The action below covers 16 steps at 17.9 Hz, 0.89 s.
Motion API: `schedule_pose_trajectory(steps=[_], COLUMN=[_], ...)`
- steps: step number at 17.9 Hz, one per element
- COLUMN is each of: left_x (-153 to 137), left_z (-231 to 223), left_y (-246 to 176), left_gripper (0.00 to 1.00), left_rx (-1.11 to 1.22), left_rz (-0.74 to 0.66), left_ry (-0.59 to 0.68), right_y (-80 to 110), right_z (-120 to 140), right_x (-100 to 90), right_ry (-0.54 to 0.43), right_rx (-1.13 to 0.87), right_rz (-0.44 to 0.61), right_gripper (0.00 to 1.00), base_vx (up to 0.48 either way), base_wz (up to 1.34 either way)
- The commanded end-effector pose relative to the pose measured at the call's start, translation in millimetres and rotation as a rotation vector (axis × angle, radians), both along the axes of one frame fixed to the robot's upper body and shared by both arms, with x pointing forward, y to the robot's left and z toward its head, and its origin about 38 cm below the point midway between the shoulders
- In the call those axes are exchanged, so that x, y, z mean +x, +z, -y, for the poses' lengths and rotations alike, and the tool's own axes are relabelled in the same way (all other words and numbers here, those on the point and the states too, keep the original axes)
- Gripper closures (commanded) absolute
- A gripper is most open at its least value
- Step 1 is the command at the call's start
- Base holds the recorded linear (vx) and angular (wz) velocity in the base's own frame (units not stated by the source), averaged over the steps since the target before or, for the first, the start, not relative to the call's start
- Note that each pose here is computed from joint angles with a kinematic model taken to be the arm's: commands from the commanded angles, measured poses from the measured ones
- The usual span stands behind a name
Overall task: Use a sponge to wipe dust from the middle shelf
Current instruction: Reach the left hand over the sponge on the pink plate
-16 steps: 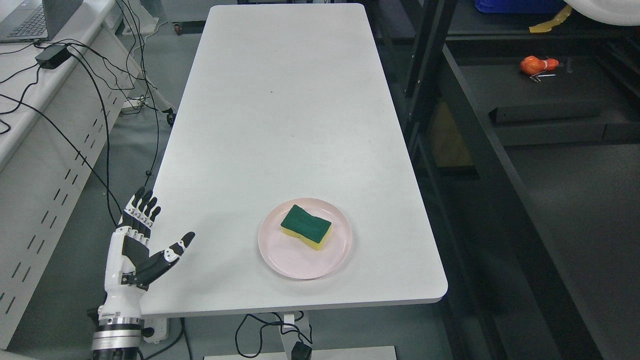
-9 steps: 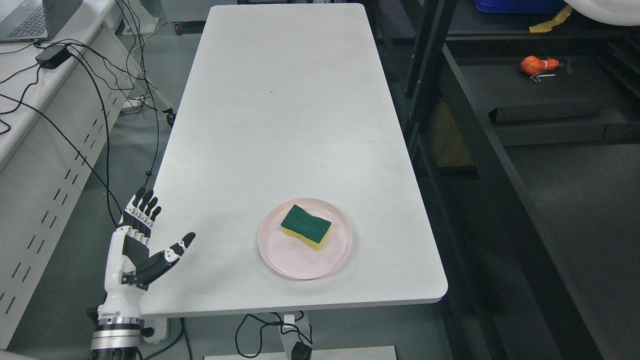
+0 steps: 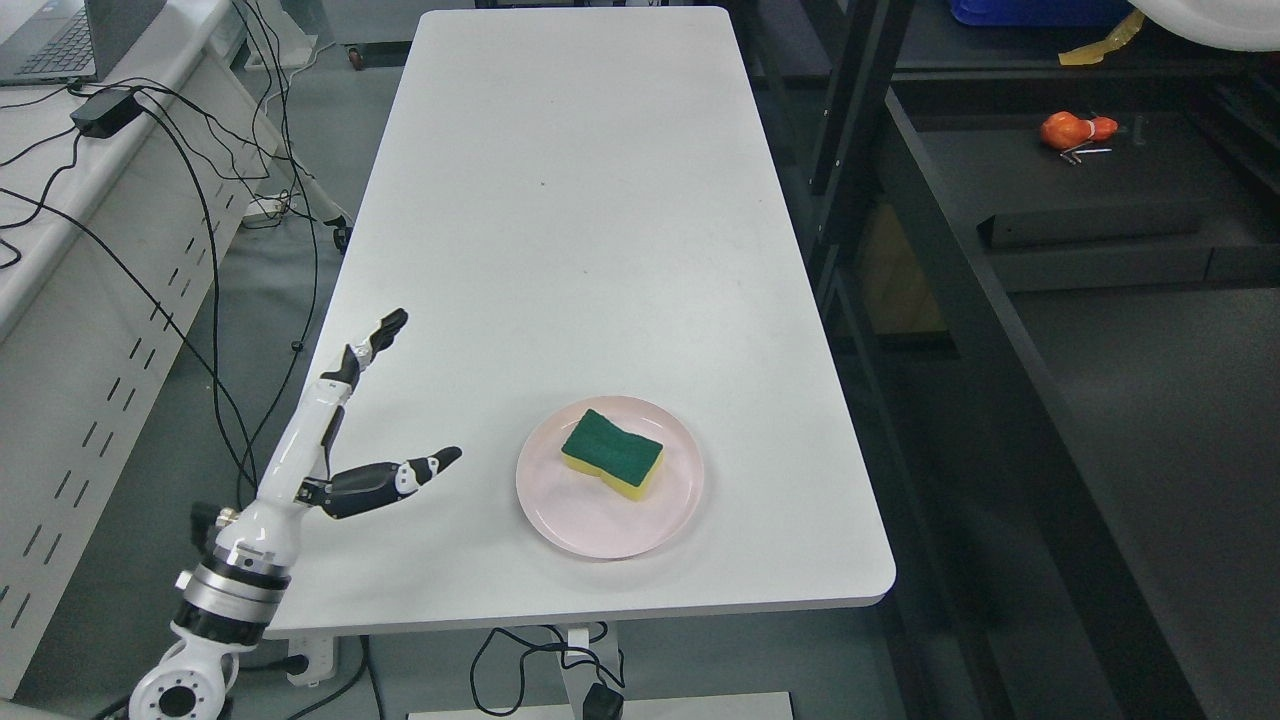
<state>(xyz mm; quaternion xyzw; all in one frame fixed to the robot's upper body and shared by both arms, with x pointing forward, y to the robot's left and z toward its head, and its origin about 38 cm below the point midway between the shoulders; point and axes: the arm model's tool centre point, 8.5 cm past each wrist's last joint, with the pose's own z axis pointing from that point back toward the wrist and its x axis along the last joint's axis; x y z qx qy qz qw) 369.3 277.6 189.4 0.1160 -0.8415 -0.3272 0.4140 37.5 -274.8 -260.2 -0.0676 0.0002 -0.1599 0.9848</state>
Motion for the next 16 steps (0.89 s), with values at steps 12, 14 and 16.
schedule_pose_trajectory(steps=[12,14,16], left_x=[97.7,93.0,86.3], left_z=[103.2,114.5,127.3], left_y=[13.3,9.0,9.3], left_gripper=[0.07,0.07,0.07], left_rx=[1.187,1.187,1.162], left_rz=[0.173,0.184,0.208], left_ry=[-0.227,-0.260,-0.288], right_y=[1.3,1.3,1.3], right_z=[12.5,12.5,12.5], right_x=[5.9,5.9,5.9], right_ry=[0.000,0.000,0.000], right_rx=[-0.020,-0.020,-0.020], right_rz=[0.017,0.017,0.017], right_gripper=[0.00,0.00,0.00], base_vx=[0.000,0.000,0.000], base_wz=[0.00,0.00,0.00])
